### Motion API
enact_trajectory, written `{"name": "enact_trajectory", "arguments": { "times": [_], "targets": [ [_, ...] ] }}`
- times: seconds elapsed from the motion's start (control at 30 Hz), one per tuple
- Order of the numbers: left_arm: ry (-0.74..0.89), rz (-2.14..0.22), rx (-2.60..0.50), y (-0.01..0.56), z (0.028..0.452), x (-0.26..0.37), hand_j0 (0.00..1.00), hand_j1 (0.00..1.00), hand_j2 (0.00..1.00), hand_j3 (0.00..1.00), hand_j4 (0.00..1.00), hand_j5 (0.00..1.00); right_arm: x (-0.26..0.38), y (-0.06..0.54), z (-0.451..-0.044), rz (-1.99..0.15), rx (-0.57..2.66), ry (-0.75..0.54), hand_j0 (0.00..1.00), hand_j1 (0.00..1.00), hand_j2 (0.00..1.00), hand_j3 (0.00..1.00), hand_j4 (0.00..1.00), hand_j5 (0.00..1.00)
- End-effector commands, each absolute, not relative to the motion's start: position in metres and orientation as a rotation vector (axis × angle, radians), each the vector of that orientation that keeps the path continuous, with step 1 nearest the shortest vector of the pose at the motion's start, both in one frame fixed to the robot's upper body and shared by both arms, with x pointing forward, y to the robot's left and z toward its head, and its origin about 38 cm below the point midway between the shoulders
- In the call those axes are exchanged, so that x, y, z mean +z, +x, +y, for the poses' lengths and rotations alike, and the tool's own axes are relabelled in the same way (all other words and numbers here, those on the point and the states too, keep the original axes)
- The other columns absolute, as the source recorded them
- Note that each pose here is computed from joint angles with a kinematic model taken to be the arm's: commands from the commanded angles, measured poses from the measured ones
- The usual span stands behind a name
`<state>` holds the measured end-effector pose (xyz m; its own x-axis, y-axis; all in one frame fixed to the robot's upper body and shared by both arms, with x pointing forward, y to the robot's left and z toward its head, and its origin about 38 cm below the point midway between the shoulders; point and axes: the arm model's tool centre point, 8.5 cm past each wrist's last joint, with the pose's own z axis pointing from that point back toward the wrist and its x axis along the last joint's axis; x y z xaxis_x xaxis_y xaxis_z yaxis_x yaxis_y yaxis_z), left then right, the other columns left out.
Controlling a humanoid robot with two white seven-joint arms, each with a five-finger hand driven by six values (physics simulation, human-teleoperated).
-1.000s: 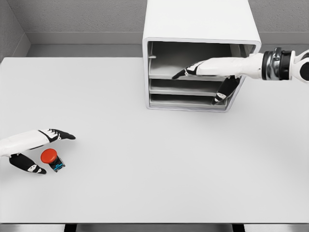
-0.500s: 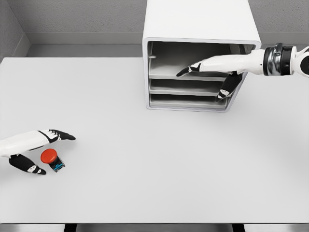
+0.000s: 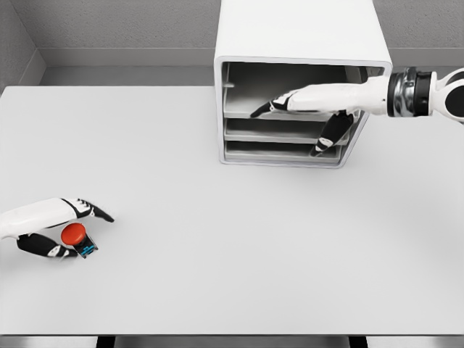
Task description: Slide open multi-storey tabletop storage cabinets and put open load switch and slide close multi-storey tabletop storage cabinets
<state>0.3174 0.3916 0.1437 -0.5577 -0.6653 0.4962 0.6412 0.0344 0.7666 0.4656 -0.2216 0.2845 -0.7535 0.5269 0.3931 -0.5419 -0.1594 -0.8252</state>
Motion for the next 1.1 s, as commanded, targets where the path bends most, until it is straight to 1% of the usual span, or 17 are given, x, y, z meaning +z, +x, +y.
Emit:
{"name": "enact_trajectory", "arguments": {
  "times": [0.0,0.1,0.2,0.27,0.37,0.5,0.6,0.73,0.9,1.0,1.07],
  "targets": [
    [0.034,-1.324,-1.706,0.318,0.393,0.143,0.54,0.54,0.54,0.54,0.54,0.54,0.283,0.469,-0.226,-1.404,1.949,0.013,1.00,1.00,1.00,1.00,1.00,1.00],
    [0.044,-1.306,-1.694,0.318,0.400,0.140,0.51,0.51,0.51,0.51,0.51,0.51,0.280,0.470,-0.225,-1.389,1.946,0.015,1.00,1.00,1.00,1.00,1.00,1.00],
    [0.050,-1.297,-1.686,0.319,0.403,0.138,0.44,0.44,0.44,0.44,0.44,0.44,0.279,0.470,-0.226,-1.378,1.937,0.011,1.00,1.00,1.00,1.00,1.00,1.00],
    [0.048,-1.298,-1.687,0.319,0.403,0.138,0.35,0.35,0.35,0.35,0.35,0.35,0.277,0.471,-0.226,-1.366,1.934,0.008,1.00,1.00,1.00,1.00,1.00,1.00],
    [0.048,-1.310,-1.698,0.320,0.399,0.142,0.34,0.34,0.34,0.34,0.34,0.34,0.275,0.470,-0.226,-1.357,1.940,0.008,1.00,1.00,1.00,1.00,1.00,1.00],
    [0.036,-1.375,-1.749,0.320,0.380,0.160,0.34,0.34,0.34,0.34,0.34,0.34,0.271,0.469,-0.226,-1.345,1.958,0.004,1.00,1.00,1.00,1.00,1.00,1.00],
    [0.065,-1.425,-1.801,0.323,0.371,0.186,0.34,0.34,0.34,0.34,0.34,0.34,0.269,0.466,-0.224,-1.343,1.973,0.014,1.00,1.00,1.00,1.00,1.00,1.00],
    [0.092,-1.455,-1.834,0.326,0.367,0.204,0.34,0.34,0.34,0.34,0.34,0.34,0.271,0.459,-0.217,-1.357,2.001,0.031,1.00,1.00,1.00,1.00,1.00,1.00],
    [0.058,-1.500,-1.777,0.327,0.366,0.210,0.34,0.34,0.34,0.34,0.34,0.34,0.274,0.452,-0.212,-1.390,2.038,0.058,1.00,1.00,1.00,1.00,1.00,1.00],
    [0.041,-1.538,-1.719,0.326,0.366,0.209,0.32,0.32,0.32,0.32,0.32,0.32,0.275,0.446,-0.207,-1.400,2.059,0.075,1.00,1.00,1.00,1.00,1.00,1.00],
    [0.018,-1.570,-1.672,0.327,0.365,0.212,0.32,0.32,0.32,0.32,0.32,0.32,0.276,0.441,-0.209,-1.413,2.078,0.085,1.00,1.00,1.00,1.00,1.00,1.00]
  ]
}}
